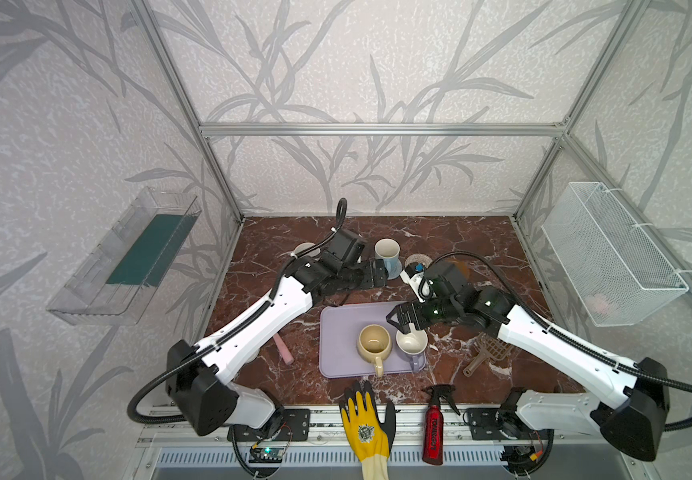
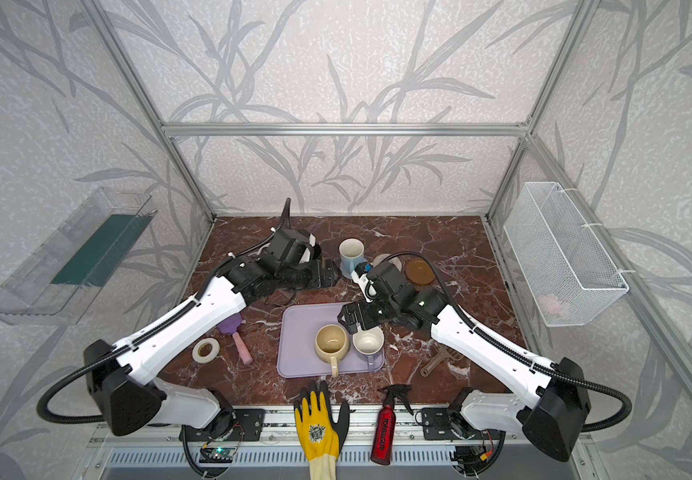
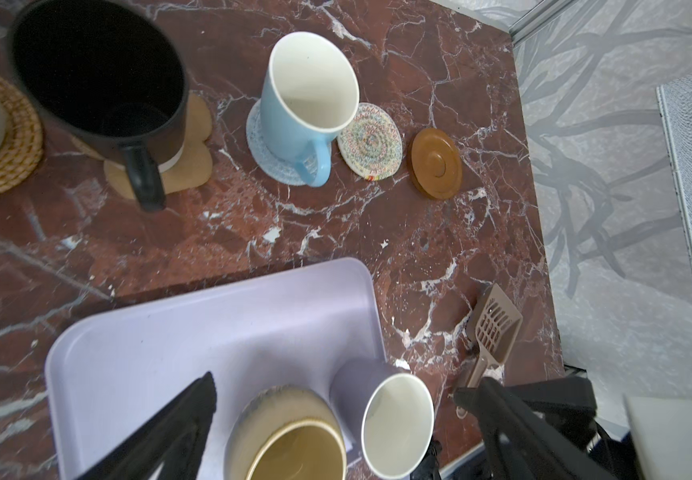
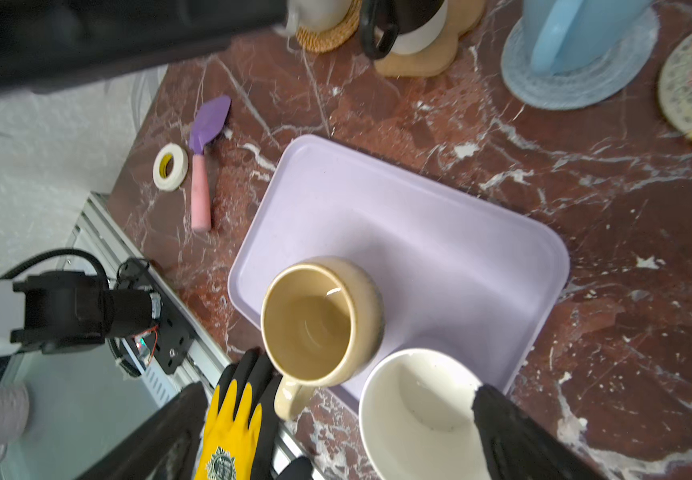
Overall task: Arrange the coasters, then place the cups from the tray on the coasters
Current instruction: 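Open and withdraw the left gripper while the right gripper moves to the cream mug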
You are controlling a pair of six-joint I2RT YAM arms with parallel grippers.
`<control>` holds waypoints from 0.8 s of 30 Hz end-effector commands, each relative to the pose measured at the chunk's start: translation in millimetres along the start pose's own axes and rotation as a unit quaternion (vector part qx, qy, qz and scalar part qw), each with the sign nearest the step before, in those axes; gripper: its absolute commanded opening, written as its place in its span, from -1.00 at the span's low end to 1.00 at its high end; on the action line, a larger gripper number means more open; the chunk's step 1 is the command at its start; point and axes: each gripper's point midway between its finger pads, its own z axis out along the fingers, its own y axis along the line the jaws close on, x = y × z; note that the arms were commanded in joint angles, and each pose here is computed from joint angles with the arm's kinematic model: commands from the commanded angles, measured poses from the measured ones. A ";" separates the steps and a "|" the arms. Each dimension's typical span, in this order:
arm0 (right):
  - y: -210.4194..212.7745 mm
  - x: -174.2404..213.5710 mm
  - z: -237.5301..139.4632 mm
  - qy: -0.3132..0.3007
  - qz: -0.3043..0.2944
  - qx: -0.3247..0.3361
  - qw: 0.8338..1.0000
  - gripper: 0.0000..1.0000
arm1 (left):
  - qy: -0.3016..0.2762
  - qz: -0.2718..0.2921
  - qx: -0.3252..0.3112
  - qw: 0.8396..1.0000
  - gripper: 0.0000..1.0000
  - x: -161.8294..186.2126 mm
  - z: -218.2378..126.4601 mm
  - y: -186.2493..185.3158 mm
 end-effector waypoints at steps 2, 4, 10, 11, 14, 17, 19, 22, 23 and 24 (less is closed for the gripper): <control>9.7 17.5 -5.0 0.014 -0.010 0.041 0.999 0.98 | 0.000 -0.021 0.022 1.000 0.99 19.6 -28.2 12.6; 18.6 26.1 -4.7 0.016 -0.016 0.046 0.999 0.99 | 0.018 -0.033 0.035 0.999 0.99 37.0 -36.8 19.0; 40.2 55.2 2.6 0.041 -0.037 0.056 0.997 0.96 | 0.077 -0.061 0.083 0.992 0.98 84.2 -38.0 31.2; 41.4 59.0 4.8 0.044 -0.037 0.058 0.997 0.95 | 0.085 -0.062 0.090 0.990 0.98 89.6 -36.6 31.6; 46.8 68.5 9.7 0.050 -0.031 0.061 0.996 0.88 | 0.102 -0.075 0.086 0.988 0.98 106.0 -30.4 41.4; 52.4 77.3 13.9 0.060 -0.035 0.062 0.996 0.76 | 0.095 -0.092 0.083 0.988 0.97 113.1 -26.4 50.7; 52.8 80.9 18.4 0.061 -0.039 0.068 0.995 0.65 | 0.087 -0.098 0.086 0.988 0.96 114.3 -23.9 53.9; 48.0 86.5 28.9 0.067 -0.033 0.078 0.994 0.49 | 0.080 -0.108 0.060 0.989 0.95 116.3 -18.3 66.7; 47.7 88.2 32.5 0.070 -0.031 0.079 0.994 0.45 | 0.077 -0.112 0.040 0.990 0.95 117.3 -16.4 75.0; 47.7 90.2 36.4 0.074 -0.029 0.080 0.994 0.41 | 0.073 -0.114 0.024 0.991 0.95 118.7 -15.0 82.4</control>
